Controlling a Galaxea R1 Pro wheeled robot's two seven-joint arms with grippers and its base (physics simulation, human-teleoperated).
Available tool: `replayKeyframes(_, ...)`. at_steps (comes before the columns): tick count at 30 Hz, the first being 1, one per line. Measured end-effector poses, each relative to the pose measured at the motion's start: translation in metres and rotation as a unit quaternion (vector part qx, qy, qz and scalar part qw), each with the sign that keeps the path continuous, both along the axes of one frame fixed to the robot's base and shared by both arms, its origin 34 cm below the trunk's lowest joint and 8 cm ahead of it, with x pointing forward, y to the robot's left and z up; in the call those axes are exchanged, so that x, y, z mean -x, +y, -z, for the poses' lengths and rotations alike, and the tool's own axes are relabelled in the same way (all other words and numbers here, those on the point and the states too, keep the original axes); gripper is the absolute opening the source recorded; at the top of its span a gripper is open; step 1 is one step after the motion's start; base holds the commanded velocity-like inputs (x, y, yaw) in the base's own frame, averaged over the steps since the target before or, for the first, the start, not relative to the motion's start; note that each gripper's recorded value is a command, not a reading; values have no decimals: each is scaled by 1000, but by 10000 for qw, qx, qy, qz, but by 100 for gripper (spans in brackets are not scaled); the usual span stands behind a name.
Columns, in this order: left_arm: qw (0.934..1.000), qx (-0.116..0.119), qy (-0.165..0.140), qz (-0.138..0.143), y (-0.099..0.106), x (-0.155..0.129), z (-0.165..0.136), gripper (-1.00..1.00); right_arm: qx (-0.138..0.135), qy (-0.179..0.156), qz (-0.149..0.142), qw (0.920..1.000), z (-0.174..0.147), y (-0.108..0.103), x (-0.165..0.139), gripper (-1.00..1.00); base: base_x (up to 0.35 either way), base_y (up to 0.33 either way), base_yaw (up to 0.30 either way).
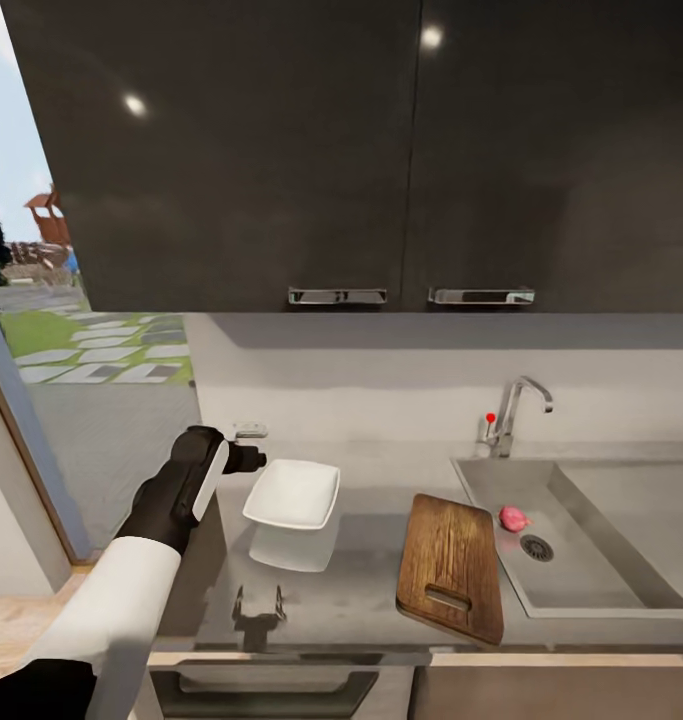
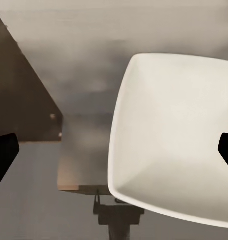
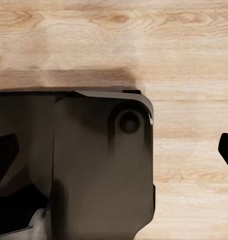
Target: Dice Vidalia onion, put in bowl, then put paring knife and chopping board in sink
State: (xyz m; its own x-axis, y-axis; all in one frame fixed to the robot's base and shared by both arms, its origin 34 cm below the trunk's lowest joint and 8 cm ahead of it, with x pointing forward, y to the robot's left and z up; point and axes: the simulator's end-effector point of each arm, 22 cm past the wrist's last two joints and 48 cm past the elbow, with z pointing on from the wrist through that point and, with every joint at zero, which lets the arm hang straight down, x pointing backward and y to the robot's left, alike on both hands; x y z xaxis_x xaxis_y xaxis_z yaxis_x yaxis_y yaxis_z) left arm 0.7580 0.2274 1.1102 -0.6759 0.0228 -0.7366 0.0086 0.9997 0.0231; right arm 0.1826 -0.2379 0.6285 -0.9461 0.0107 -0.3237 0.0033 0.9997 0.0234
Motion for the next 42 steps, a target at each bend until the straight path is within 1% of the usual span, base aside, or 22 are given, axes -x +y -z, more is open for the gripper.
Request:
replayKeyframes(5,9999,-2,126,1,0,1,12,100,-5,50,-1,10000,1,1,3,100,0,0,0)
replayKeyframes(10,9998,26,179,25,-1,1,18,100,-19,83,-2,10000,1,2,5,100,0,0,0)
replayKeyframes(14,9993,214,235,220,-12,1,23,100,-26,108,-3,9999,1,3,7,100,0,0,0)
replayKeyframes(19,9986,312,290,316,-17,2,29,100,-29,139,-4,9999,2,3,10,100,0,0,0)
replayKeyframes(30,9982,334,369,327,-17,1,39,100,-29,208,-4,9998,3,3,15,100,0,0,0)
replayKeyframes(33,9984,303,385,286,-10,0,41,100,-30,227,-4,9997,3,3,16,100,0,0,0)
replayKeyframes(42,9983,285,445,256,-5,0,49,100,-34,282,-3,9996,3,4,21,100,102,60,0)
